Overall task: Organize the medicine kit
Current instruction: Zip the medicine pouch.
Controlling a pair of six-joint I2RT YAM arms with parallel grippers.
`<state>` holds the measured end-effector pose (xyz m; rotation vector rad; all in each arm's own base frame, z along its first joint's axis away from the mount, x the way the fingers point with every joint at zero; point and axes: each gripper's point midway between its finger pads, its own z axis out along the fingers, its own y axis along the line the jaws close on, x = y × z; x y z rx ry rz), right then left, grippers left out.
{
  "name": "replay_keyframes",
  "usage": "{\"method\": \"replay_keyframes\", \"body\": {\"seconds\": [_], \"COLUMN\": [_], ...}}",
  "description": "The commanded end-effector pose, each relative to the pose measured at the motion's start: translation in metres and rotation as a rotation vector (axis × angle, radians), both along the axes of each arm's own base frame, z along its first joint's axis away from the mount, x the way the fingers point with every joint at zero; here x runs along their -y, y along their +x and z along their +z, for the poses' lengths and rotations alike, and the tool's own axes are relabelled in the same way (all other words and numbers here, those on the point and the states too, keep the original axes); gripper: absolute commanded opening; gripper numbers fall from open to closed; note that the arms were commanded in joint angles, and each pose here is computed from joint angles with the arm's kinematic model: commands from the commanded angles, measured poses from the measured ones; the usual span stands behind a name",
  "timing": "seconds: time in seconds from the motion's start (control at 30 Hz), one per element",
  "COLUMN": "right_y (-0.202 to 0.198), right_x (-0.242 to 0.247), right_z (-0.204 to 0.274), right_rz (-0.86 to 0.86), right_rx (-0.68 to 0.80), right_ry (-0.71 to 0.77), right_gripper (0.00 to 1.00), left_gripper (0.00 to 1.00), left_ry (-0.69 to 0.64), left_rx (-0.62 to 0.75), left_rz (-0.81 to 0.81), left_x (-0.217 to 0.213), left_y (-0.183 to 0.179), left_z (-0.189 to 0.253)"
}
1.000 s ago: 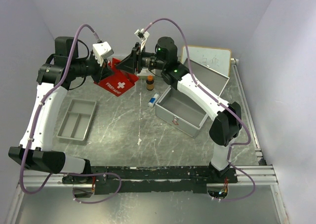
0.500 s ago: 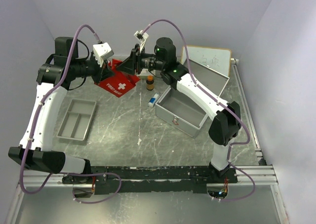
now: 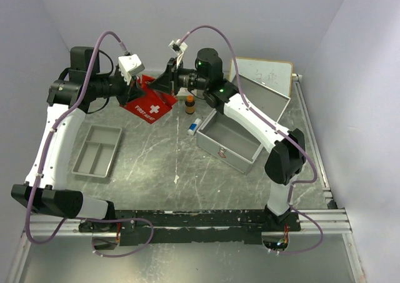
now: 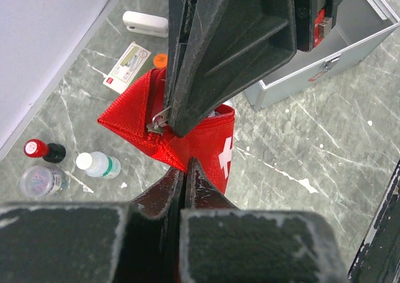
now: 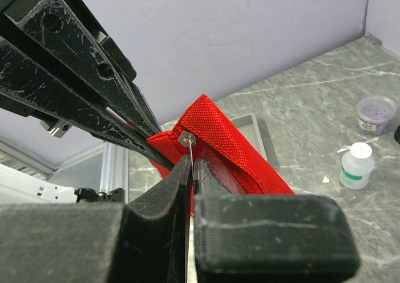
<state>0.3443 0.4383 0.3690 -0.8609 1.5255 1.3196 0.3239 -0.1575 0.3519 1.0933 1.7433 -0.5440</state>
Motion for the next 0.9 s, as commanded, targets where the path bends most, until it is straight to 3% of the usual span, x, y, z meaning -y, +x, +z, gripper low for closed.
{"method": "replay_keyframes", "body": {"seconds": [0.0, 0.87], "right_y": [0.009, 0.004], "right_x": [0.015, 0.052], "right_z": [0.008, -0.079], "right_rz": [-0.075, -0.153], "right_rx": [0.037, -0.058], "right_ry": [-0.006, -0.238], "right_gripper": [0.0, 0.0], "left_gripper": [0.07, 0.07], "left_ry": [-0.02, -0.006], "left_rx": [0.017, 0.047], "left_rz": [-0.057, -0.048], "left_x": [0.006, 0.002], "left_y": [-0.01, -0.014], "left_z": [0.009, 0.021]}}
